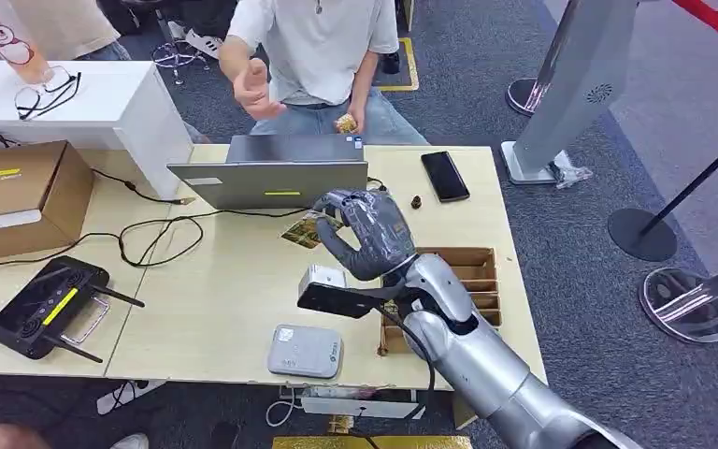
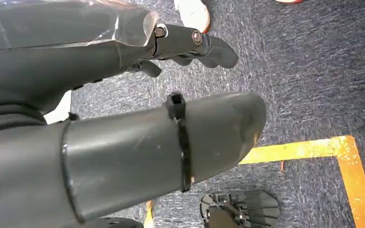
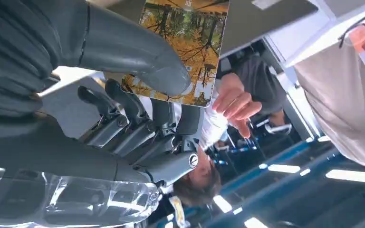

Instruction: Pass the card to the sensor for recognition and then transmit it.

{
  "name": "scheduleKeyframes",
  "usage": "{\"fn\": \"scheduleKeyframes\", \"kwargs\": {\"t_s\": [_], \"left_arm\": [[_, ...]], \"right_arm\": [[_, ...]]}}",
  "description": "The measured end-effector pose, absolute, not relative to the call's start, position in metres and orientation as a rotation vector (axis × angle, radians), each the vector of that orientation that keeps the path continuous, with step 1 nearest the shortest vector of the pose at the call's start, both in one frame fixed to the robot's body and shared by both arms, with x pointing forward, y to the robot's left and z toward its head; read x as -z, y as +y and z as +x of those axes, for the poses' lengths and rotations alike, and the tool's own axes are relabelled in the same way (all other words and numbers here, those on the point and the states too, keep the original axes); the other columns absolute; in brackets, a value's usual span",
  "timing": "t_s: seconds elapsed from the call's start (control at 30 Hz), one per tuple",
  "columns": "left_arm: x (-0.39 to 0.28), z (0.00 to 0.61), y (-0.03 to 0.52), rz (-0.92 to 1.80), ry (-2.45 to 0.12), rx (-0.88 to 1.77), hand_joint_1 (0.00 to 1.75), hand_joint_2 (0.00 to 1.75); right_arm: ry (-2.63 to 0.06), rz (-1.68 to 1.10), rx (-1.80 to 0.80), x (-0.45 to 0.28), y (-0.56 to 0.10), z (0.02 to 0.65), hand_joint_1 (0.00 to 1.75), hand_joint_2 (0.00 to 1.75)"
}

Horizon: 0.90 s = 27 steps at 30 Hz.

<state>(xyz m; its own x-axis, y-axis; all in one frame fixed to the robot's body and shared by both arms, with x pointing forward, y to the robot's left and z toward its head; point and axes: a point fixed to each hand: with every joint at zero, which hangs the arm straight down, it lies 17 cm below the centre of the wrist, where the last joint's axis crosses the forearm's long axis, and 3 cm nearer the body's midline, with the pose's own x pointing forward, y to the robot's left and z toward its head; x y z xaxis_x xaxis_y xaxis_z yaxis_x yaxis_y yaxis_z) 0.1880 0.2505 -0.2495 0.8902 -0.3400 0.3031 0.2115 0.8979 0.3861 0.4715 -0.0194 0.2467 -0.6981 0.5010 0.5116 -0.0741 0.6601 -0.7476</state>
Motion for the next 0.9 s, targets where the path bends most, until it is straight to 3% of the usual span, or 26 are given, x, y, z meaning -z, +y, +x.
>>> {"fn": "scheduleKeyframes", "kwargs": {"t_s": [0.9], "left_arm": [[0.245,0.204,0.252,0.363,-0.376,0.307,0.00,0.00]], "right_arm": [[-2.408,-0.728,-0.980,-0.299,-0.018,0.474,1.75,1.75]]}}
